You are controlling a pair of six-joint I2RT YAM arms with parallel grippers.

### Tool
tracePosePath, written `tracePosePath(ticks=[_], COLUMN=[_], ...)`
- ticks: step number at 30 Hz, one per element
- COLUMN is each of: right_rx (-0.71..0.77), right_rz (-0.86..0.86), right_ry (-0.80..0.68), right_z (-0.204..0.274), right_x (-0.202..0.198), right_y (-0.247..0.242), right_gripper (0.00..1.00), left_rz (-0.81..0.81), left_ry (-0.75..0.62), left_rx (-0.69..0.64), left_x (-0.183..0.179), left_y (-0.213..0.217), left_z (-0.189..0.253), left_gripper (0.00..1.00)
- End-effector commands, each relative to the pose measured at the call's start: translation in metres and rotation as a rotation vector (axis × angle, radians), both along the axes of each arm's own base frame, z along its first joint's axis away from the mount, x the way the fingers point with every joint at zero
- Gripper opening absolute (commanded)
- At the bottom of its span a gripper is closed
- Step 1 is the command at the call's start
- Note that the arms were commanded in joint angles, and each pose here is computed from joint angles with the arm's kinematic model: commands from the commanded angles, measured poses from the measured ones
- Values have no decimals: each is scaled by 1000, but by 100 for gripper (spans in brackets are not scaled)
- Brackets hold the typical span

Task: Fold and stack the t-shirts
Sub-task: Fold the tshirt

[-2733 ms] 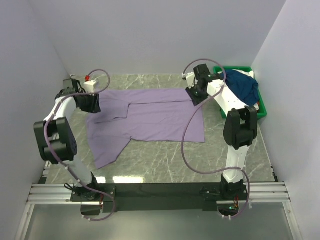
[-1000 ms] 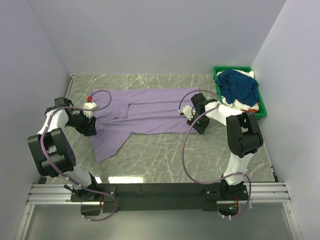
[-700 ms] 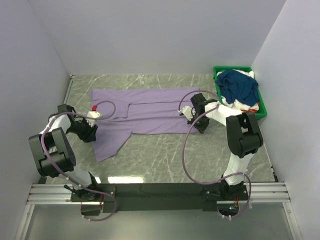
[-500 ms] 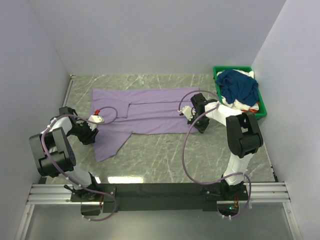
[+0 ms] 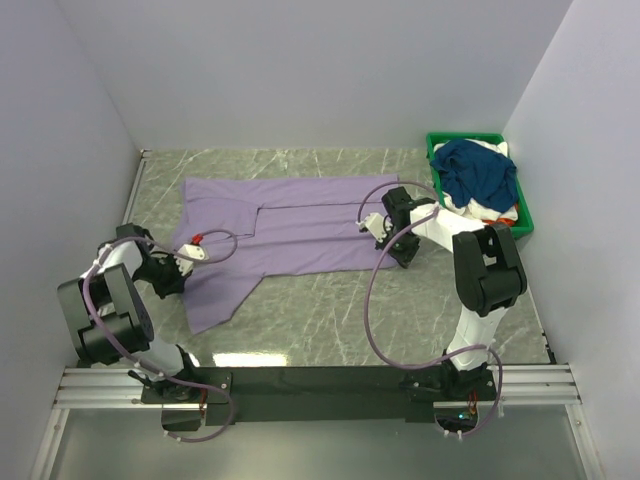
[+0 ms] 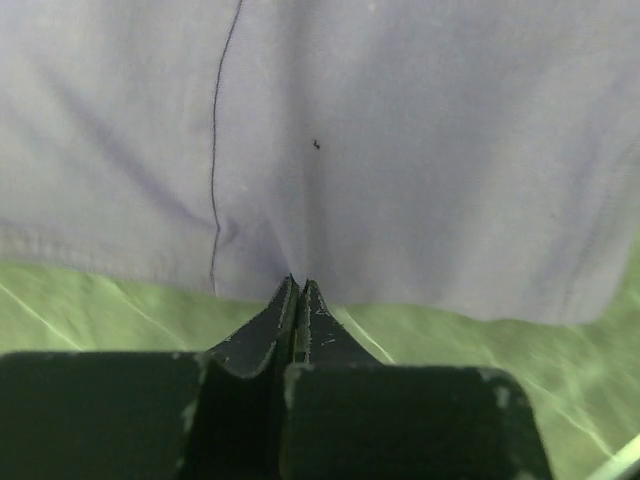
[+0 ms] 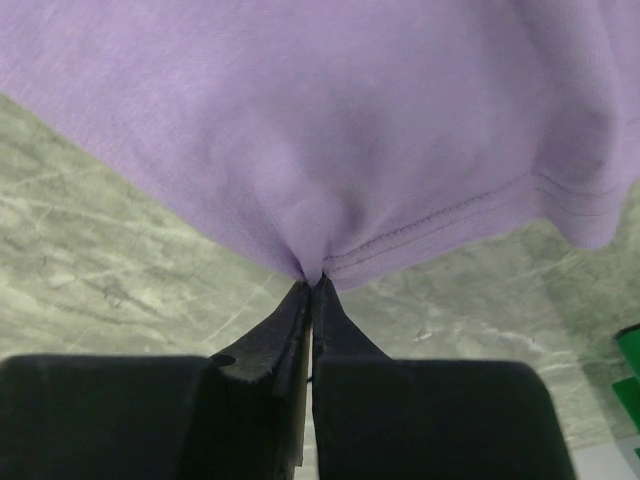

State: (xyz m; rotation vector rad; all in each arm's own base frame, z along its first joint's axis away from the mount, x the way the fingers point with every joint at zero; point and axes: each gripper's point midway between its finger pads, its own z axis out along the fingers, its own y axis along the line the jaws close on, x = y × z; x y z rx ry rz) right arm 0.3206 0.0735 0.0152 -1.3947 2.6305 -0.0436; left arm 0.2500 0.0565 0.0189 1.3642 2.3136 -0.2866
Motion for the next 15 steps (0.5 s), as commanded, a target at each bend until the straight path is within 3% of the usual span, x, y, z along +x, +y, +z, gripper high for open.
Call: tracePosePath(ticks=[1, 9, 15], right_rx=[7, -8, 10], right_rz=[-4, 16, 16], right_ry=[-16, -4, -1], right_z=[22, 33, 44], right_x=[-8, -34, -31], right_y=[-4, -16, -21], right_gripper=[0, 0, 0], left_rz=[-2, -18, 1], left_ry=[24, 59, 56], left_rx=[-51, -59, -91], left_x=[-20, -52, -46], left_y=[-4, -4, -4], left_z=[27, 51, 64], left_gripper=[1, 1, 1])
